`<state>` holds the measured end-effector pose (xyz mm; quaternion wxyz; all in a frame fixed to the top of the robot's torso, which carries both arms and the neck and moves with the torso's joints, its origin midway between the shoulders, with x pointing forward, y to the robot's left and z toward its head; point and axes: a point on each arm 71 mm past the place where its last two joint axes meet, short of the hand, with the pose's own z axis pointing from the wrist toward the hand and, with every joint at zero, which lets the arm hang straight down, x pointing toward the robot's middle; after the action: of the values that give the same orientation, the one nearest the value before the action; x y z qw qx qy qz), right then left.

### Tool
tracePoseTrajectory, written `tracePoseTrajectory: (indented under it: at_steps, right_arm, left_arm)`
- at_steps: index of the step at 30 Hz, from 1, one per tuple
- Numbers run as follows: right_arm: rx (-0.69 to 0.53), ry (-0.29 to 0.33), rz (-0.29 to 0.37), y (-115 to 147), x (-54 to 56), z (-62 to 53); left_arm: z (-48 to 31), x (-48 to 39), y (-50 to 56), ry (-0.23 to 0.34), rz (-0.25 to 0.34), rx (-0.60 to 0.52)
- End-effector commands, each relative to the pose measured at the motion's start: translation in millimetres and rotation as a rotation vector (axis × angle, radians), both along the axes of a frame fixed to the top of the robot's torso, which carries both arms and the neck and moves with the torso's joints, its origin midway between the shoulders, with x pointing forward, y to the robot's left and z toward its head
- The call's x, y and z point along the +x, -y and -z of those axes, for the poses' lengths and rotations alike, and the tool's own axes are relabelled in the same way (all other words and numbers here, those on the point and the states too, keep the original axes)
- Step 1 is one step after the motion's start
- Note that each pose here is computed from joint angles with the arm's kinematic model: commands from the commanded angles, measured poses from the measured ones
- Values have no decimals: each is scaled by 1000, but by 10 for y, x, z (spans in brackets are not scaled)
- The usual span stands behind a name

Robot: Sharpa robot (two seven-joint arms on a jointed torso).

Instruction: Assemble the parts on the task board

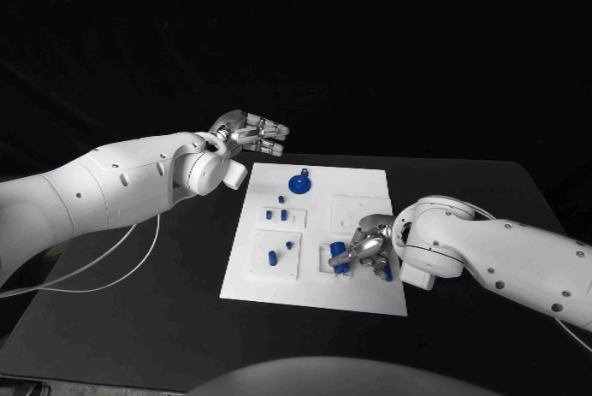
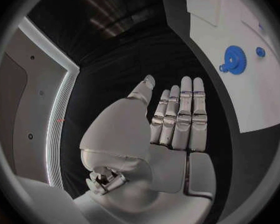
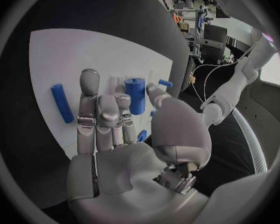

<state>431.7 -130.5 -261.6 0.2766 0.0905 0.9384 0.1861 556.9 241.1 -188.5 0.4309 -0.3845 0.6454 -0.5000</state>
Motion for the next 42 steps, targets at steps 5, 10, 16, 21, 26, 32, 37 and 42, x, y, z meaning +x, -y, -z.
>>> tracePoseTrajectory:
  at_steps: [5,10,16,21,26,32,37,42]
  right_arm:
    - [-43,23,-9,-6,-30,-16]
    - [-47,32,-17,-9,-49,-32]
    - [-54,44,-24,3,-70,-51]
    - [-59,54,-28,17,-83,-71]
    - [-61,59,-30,22,-85,-87]
    - [-60,63,-28,27,-85,-94]
    - [-52,76,-24,25,-86,-106]
    - [-46,85,-26,19,-95,-124]
  left_arm:
    - [0,-4,23,-1,17,-3]
    - [1,-4,16,-2,17,-2]
    - [2,-5,8,-3,16,0]
    - [3,-4,4,-4,15,1]
    - [4,-2,3,-4,14,1]
    - [5,-1,0,-4,13,2]
    - [6,-1,1,-5,13,2]
    - [6,-1,3,-5,14,2]
